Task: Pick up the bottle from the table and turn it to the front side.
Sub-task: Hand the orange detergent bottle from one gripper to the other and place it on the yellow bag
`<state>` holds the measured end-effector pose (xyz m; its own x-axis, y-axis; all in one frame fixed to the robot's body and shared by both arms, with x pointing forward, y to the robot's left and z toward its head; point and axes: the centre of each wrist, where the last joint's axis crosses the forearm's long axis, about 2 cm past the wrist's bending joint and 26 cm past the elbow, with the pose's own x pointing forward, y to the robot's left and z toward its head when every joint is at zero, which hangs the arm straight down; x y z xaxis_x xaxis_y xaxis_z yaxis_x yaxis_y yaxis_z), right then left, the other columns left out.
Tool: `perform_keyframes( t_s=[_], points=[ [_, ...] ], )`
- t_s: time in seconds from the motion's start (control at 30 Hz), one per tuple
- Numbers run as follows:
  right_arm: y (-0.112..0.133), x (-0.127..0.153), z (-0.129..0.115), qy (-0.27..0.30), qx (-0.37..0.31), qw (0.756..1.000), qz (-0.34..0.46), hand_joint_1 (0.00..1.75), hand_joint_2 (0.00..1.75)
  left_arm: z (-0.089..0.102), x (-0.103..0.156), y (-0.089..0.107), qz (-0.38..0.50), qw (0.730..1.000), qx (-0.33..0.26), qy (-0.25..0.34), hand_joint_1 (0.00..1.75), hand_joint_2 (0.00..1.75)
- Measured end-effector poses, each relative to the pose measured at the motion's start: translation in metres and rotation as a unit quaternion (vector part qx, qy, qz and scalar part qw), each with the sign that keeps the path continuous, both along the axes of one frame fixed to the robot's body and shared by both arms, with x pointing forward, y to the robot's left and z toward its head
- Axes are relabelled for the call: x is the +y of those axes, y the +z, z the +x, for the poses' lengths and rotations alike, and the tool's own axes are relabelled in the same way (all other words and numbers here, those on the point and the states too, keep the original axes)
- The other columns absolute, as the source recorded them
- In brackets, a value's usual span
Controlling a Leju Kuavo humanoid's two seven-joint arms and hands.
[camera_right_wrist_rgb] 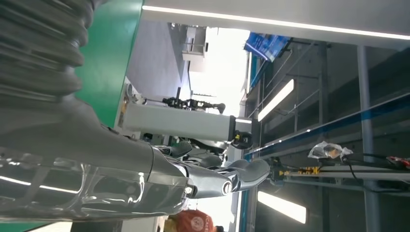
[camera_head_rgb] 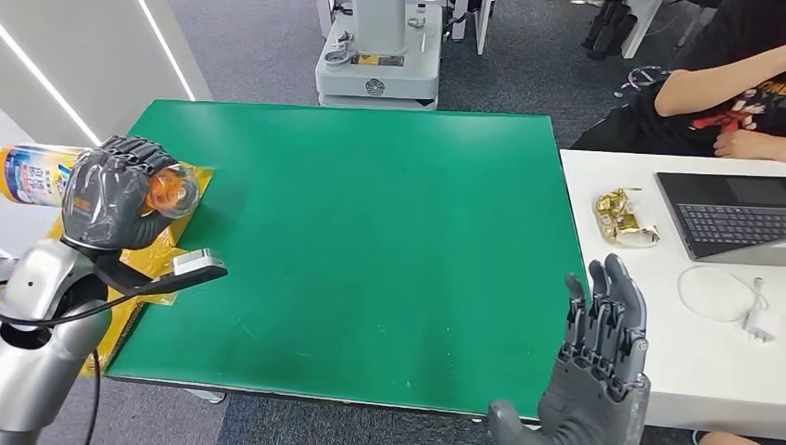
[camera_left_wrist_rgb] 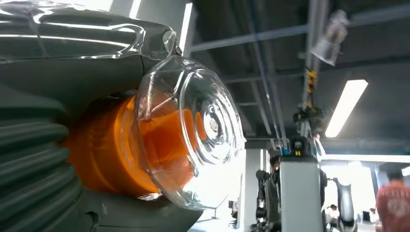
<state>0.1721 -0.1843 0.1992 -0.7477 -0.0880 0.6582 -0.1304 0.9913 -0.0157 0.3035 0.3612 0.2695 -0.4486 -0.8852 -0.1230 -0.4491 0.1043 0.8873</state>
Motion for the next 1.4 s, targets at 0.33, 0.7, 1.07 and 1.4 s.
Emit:
perform_keyframes(
  t_s=[0.33,0.7,1.07,1.4],
  points=[
    [0.001,-0.001,0.001,0.019,-0.003,1.000,0.000,0.00,1.75,0.032,0.005,-0.040,0.168,0.970,0.172,-0.041,1.75,1.75],
    [0.001,-0.001,0.002,0.031,0.004,0.999,0.007,0.00,1.75,0.070,0.032,-0.084,0.228,0.915,0.331,-0.035,1.75,1.75],
    [0.002,0.000,0.004,0.048,0.006,0.999,0.003,0.00,1.75,0.071,0.043,-0.117,0.223,0.898,0.379,0.007,1.75,1.75],
    [0.003,0.001,0.014,0.051,0.000,0.999,0.003,0.00,1.75,0.068,0.047,-0.140,0.209,0.889,0.406,0.032,1.75,1.75]
  ],
)
